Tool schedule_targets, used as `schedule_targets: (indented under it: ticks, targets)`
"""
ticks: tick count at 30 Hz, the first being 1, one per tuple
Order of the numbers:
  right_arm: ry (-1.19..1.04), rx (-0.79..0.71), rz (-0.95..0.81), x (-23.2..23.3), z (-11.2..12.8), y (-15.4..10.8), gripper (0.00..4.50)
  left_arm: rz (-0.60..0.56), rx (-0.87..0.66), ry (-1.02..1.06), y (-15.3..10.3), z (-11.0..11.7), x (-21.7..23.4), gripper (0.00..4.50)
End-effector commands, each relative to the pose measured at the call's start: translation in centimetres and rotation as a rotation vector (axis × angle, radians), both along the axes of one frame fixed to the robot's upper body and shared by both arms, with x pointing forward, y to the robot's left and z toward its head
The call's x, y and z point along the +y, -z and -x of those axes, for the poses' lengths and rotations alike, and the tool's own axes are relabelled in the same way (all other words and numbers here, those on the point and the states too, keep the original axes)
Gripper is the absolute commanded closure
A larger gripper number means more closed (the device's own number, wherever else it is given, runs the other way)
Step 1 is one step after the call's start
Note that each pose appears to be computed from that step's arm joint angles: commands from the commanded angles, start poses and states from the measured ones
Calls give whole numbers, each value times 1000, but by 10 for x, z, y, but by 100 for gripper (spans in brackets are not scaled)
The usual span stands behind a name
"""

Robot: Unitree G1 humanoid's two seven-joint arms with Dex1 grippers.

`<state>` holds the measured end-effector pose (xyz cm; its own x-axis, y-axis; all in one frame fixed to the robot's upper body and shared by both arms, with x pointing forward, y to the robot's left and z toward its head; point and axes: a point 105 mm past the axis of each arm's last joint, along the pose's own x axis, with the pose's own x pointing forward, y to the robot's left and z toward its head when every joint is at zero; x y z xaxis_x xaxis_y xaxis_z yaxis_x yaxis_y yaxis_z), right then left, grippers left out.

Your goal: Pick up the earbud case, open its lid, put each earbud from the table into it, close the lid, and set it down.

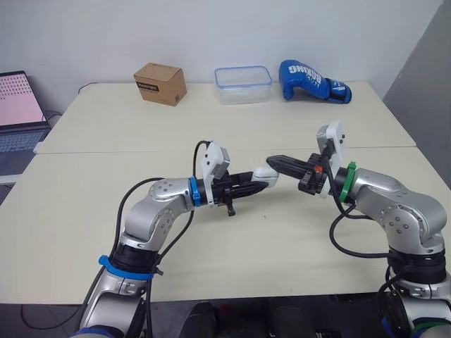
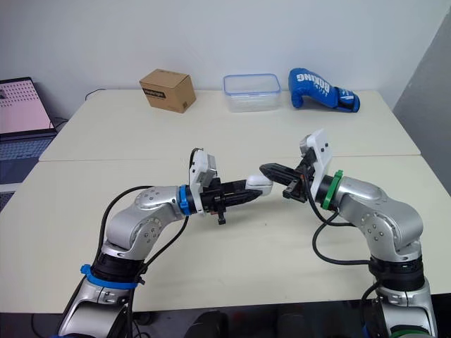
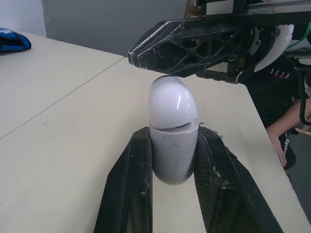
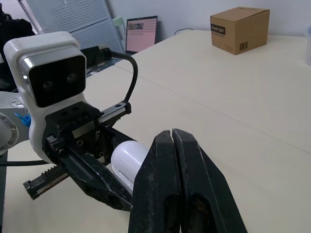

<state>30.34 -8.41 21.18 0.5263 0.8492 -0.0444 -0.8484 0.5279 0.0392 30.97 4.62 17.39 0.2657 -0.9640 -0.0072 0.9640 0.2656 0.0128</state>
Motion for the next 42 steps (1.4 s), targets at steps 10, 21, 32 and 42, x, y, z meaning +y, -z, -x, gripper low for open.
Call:
schedule_targets:
  ticks: [10,21,32,42]
  targets:
    - [66,-92,-6,-9,5,-4,411,25,83,-70,7,-5,-11,374]
    - [79,-119,325,-74,18,56,45,-40,529,-272,75,-24,-20,374]
    - [80,-124,371,-95,0,63,0,-343,115,-360,67,-30,80,56]
    - [5,-129,373,-103,-4,58,0,-436,-459,-604,-5,-48,164,27]
